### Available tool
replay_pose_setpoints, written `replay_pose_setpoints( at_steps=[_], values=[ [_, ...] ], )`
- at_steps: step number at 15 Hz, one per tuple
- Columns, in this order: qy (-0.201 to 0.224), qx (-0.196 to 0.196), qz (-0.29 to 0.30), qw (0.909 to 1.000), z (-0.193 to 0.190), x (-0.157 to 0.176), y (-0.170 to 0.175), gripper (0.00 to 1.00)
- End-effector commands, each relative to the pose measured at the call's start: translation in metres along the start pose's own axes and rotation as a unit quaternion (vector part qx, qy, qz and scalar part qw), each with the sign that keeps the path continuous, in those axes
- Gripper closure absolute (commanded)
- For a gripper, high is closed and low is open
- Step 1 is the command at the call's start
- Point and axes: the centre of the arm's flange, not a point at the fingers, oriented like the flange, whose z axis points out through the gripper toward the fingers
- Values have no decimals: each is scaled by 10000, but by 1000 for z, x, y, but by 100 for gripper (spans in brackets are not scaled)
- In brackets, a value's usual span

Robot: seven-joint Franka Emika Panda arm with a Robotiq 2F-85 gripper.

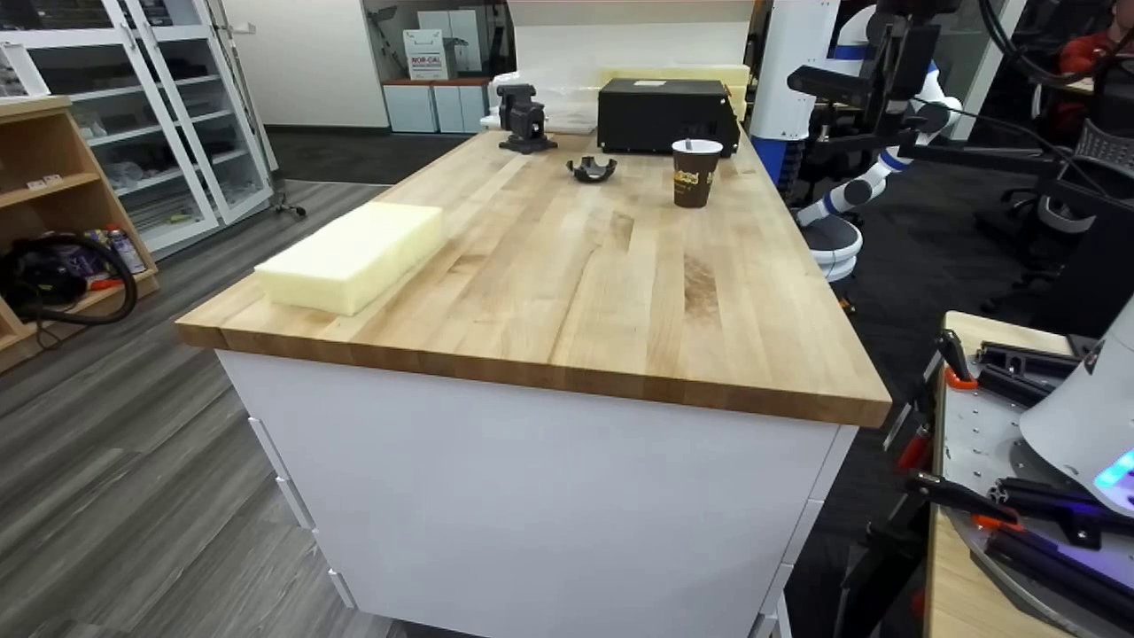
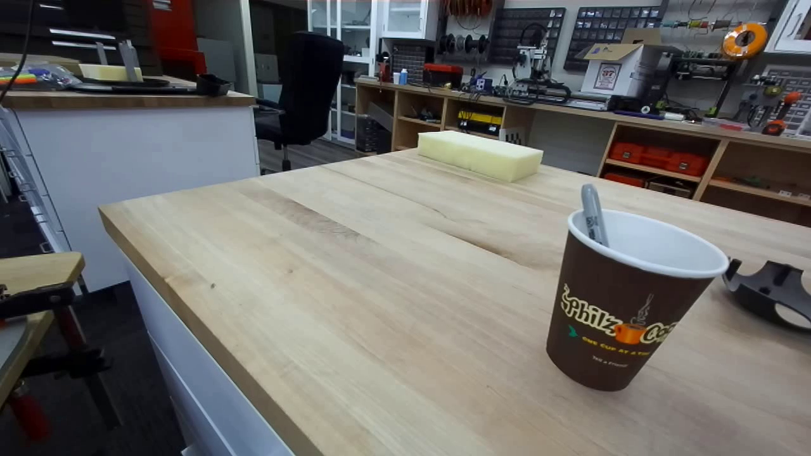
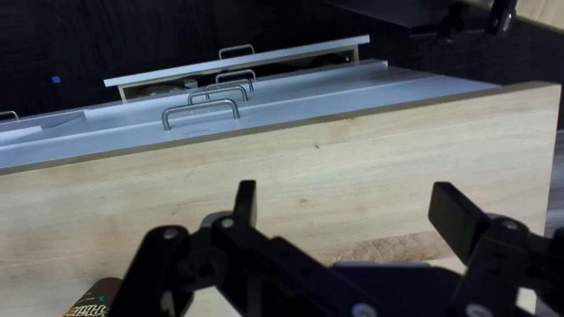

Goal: Remove the marker from the cup and put it on the table

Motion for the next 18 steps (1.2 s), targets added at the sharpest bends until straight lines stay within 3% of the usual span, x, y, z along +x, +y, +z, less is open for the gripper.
replay_pose_setpoints(
  at_steps=[1, 3, 5, 7, 11, 15, 18],
  values=[
    [-703, -267, -333, 9966, -24, -19, 25, 0],
    [-919, -450, -550, 9932, -39, -23, 45, 0],
    [-825, -683, -891, 9903, -55, -19, 66, 0],
    [-584, -908, -1143, 9876, -68, -9, 85, 0],
    [464, -1092, -1304, 9843, -83, 29, 114, 0],
    [1245, -940, -1510, 9762, -83, 69, 126, 0],
    [1443, -602, -1900, 9693, -76, 97, 120, 0]
  ],
)
